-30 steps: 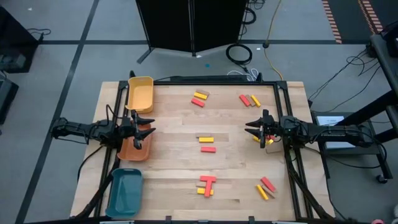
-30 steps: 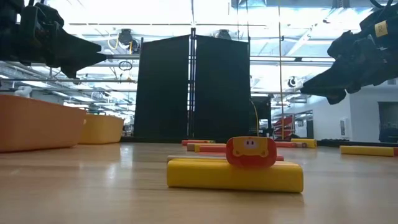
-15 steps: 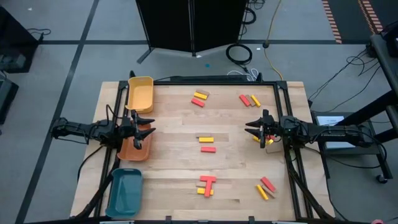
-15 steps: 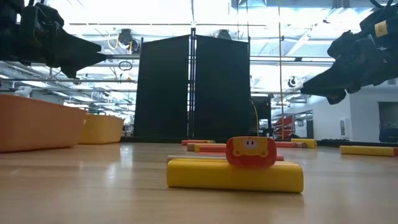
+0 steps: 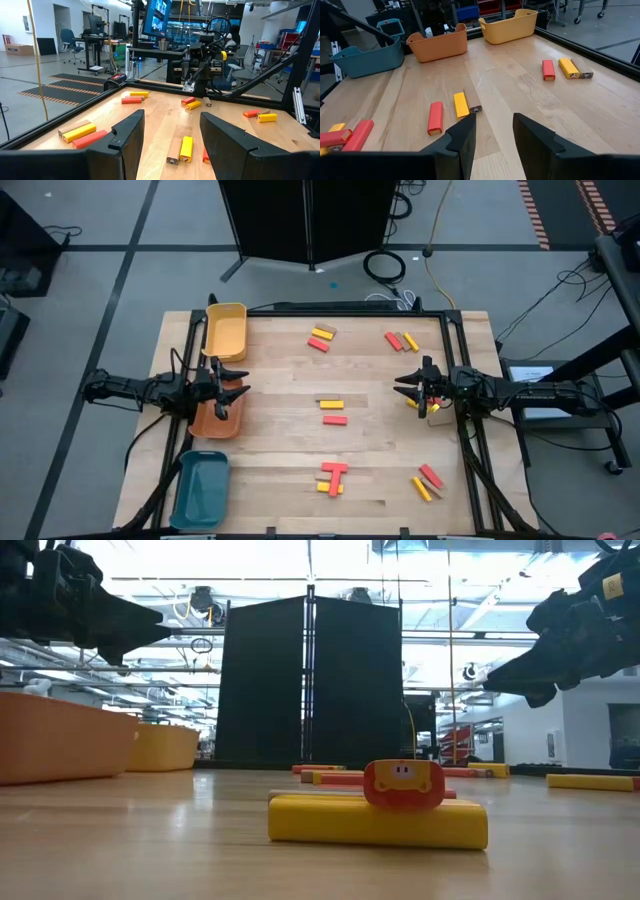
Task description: Sort blocks
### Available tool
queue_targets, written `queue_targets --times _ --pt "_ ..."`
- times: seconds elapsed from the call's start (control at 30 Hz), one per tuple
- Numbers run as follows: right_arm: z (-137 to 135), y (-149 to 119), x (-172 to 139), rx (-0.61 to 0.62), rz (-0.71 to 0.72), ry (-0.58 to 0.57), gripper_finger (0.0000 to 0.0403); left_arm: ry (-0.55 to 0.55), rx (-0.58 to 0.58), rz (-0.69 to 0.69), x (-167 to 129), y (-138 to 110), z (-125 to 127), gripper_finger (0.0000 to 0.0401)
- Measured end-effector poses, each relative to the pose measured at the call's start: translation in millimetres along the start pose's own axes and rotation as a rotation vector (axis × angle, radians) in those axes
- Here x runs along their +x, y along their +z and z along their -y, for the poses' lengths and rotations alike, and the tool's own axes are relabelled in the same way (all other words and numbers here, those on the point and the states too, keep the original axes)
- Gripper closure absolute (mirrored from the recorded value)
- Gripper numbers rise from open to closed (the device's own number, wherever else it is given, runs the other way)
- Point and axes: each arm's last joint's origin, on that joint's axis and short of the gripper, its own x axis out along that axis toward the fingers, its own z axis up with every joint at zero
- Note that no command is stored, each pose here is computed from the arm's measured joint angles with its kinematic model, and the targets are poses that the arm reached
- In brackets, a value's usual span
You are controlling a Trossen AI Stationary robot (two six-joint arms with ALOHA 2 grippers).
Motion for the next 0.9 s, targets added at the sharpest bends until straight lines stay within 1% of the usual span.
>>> queue_targets --times 0.63,0.7,0.77,0.9 --pt "0.0 0.1 0.0 -0.001 0.001 0.0 0.028 0.0 0.0 0.0 0.0 0.1 0.0 0.0212" --pt "-0.5 3.1 0.0 -0.029 0.033 0.0 0.028 0.0 0.0 0.0 0.0 0.1 0.0 0.0212" --pt "-1.9 10.0 -0.5 -0.051 0.105 0.009 0.028 0.0 0.0 0.0 0.0 0.1 0.0 0.0212" --pt "-4.5 20.7 -2.4 -0.022 0.216 0.045 0.028 0.0 0.0 0.0 0.0 0.1 0.0 0.0212"
